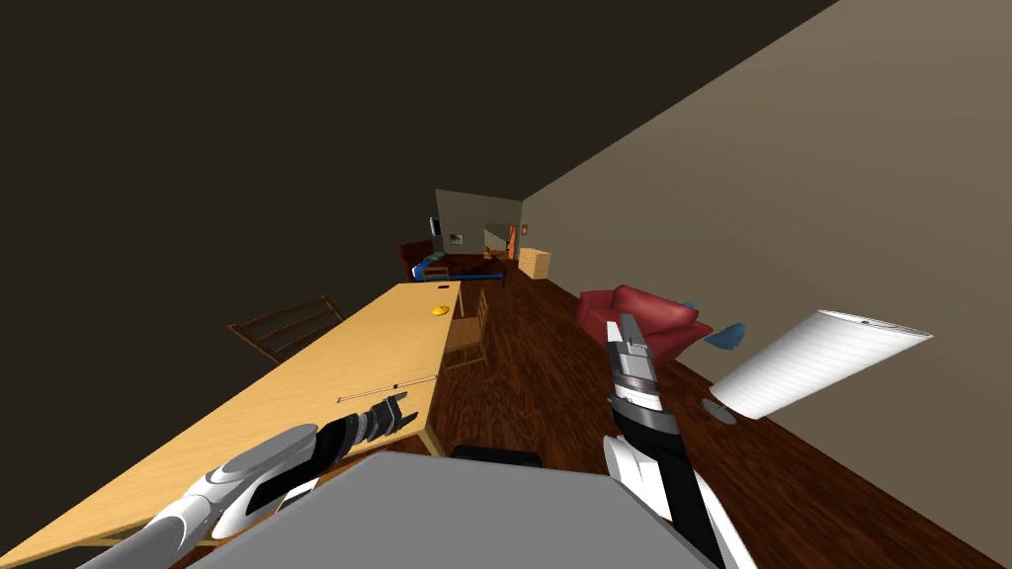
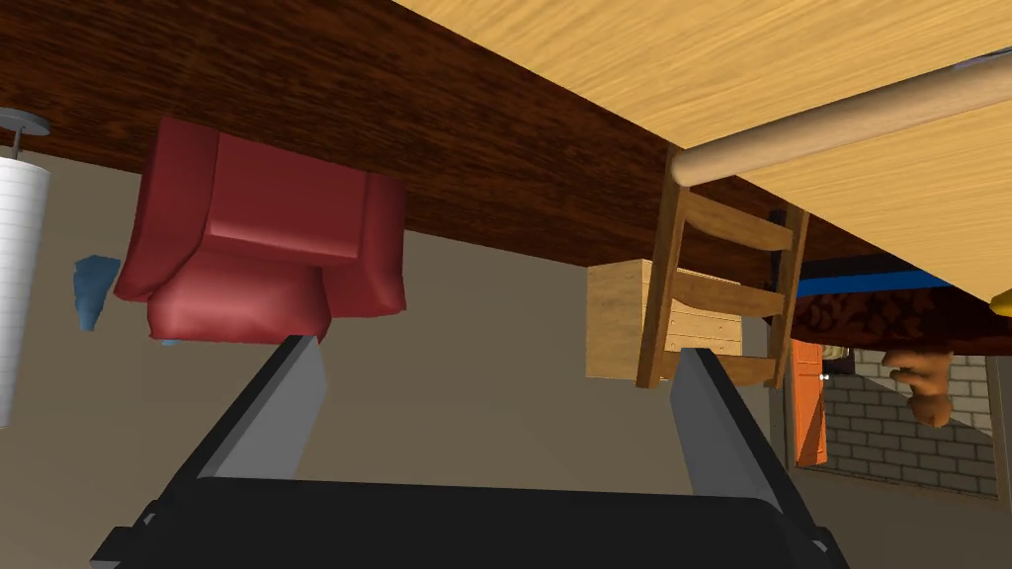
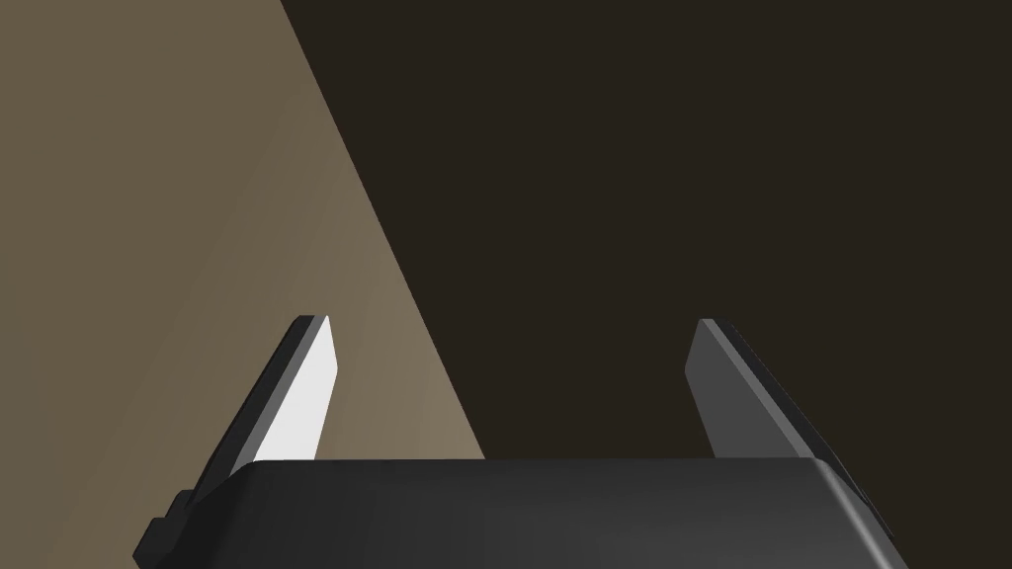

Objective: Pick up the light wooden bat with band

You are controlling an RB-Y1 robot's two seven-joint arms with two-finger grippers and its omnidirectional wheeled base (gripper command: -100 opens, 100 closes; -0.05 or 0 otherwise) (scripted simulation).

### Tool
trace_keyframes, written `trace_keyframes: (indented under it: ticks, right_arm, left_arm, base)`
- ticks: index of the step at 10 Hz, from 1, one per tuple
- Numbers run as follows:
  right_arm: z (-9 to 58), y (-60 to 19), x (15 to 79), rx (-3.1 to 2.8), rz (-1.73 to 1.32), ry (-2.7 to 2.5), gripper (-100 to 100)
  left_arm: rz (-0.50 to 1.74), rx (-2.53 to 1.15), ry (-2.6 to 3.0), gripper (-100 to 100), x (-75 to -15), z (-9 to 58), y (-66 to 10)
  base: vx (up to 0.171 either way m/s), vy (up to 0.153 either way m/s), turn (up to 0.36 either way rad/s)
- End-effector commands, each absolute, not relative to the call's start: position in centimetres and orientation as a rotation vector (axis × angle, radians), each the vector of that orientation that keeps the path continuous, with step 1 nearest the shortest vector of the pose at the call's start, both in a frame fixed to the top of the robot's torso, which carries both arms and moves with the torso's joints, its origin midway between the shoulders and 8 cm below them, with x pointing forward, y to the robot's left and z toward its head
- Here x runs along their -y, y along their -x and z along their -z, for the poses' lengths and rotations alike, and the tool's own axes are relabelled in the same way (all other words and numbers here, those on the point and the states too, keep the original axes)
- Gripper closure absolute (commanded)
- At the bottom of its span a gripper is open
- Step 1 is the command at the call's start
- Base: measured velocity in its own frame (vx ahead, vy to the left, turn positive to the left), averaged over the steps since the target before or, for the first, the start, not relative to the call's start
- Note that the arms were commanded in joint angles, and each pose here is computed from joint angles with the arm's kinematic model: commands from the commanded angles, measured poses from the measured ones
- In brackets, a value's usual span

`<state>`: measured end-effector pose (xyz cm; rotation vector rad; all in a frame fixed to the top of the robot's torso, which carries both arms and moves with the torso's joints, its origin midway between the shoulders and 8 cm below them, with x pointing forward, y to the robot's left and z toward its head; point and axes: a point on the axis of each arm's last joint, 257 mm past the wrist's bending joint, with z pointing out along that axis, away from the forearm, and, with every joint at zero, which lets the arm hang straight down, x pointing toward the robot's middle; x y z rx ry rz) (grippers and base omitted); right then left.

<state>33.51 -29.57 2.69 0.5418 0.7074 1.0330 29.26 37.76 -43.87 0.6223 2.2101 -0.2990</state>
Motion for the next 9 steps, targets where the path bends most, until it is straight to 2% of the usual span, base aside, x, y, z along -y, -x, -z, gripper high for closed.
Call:
trace_keyframes:
  ticks: [1, 5, 7, 9]
  right_arm:
    - [-2.7, -33.5, 29.6, -0.707, -1.033, -0.542, 0]
    - [-2.7, -33.5, 29.6, -0.707, -1.033, -0.542, 0]
    - [-2.7, -33.5, 29.6, -0.707, -1.033, -0.542, 0]
    - [-2.7, -33.5, 29.6, -0.708, -1.033, -0.542, 0]
  left_arm:
    - [0.26, -2.25, -0.654, -100, -39.6, 44.7, -28.4]
    - [0.166, -2.351, -0.793, -100, -44.0, 47.2, -24.9]
    - [0.104, -2.425, -0.934, -100, -47.3, 48.8, -21.6]
    - [0.091, -2.442, -0.926, -100, -48.1, 49.0, -21.2]
  base:
    - [0.054, 0.006, -0.115]
    - [0.069, 0.008, -0.128]
    - [0.092, 0.023, -0.233]
    - [0.068, 0.017, -0.01]
